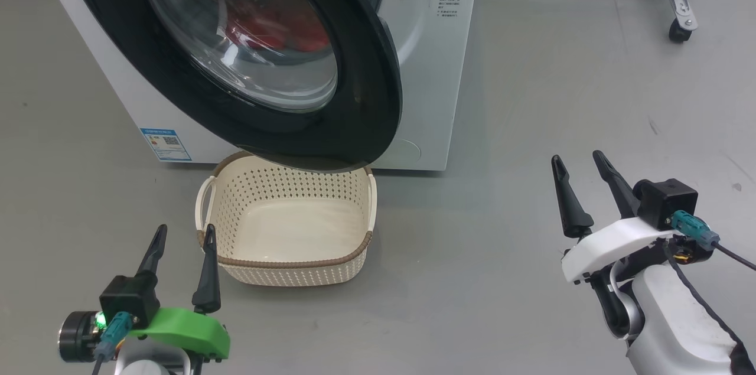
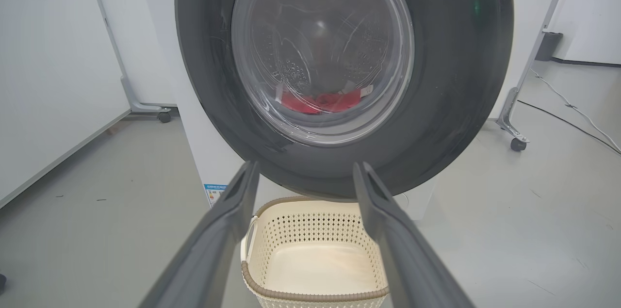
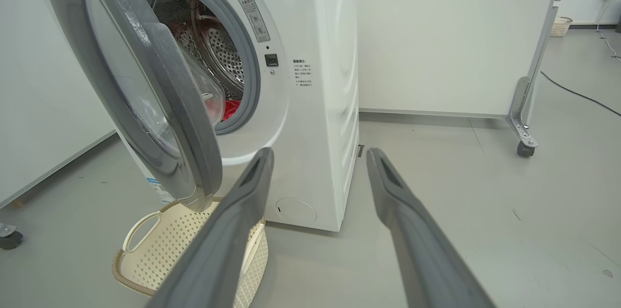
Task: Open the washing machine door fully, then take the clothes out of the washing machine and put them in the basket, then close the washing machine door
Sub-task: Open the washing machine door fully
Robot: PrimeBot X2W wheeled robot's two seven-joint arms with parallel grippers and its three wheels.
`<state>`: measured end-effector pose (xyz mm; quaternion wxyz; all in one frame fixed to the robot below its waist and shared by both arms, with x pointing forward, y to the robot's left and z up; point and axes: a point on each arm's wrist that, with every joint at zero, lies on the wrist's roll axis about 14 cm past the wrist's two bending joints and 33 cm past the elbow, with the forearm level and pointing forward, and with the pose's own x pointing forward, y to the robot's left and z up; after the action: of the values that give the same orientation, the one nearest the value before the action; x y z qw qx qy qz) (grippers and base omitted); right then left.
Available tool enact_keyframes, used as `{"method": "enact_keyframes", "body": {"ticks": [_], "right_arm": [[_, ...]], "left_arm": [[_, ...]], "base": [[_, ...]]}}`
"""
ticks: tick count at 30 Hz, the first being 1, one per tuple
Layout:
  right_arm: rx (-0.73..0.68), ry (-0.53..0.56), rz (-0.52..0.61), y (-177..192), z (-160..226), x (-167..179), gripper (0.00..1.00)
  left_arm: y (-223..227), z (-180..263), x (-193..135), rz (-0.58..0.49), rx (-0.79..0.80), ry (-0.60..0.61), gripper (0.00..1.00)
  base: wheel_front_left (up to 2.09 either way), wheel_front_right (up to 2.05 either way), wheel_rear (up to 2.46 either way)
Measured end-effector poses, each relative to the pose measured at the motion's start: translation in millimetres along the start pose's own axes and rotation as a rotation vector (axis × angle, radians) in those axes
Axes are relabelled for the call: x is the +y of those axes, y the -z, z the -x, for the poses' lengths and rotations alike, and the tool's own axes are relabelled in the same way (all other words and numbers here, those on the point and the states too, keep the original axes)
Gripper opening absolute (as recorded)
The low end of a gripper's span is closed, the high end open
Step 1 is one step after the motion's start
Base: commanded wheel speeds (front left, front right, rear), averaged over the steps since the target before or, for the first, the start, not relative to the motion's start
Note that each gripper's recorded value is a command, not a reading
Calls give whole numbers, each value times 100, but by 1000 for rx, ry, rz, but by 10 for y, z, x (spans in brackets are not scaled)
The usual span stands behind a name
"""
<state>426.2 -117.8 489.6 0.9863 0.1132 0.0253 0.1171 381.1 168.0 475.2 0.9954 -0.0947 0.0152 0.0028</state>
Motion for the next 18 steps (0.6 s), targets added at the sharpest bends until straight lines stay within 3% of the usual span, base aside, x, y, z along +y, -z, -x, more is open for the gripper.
{"method": "enact_keyframes", "body": {"ticks": [12,13,15,17,18], "right_arm": [[-9,-1,3,-27,9,-10,100],[-9,-1,2,-26,8,-11,92],[-7,-3,3,-21,4,-10,42],[-7,-10,2,-19,-3,-1,0],[-7,-12,4,-18,-10,0,0]], "left_arm": [[-10,5,2,0,-3,-2,100],[-8,5,3,0,-3,-2,100],[-3,5,5,0,-1,-2,100],[7,5,4,0,2,-1,100],[13,4,4,1,3,0,100]], "base": [[0,0,0],[0,0,0],[0,0,0],[0,0,0],[0,0,0]]}}
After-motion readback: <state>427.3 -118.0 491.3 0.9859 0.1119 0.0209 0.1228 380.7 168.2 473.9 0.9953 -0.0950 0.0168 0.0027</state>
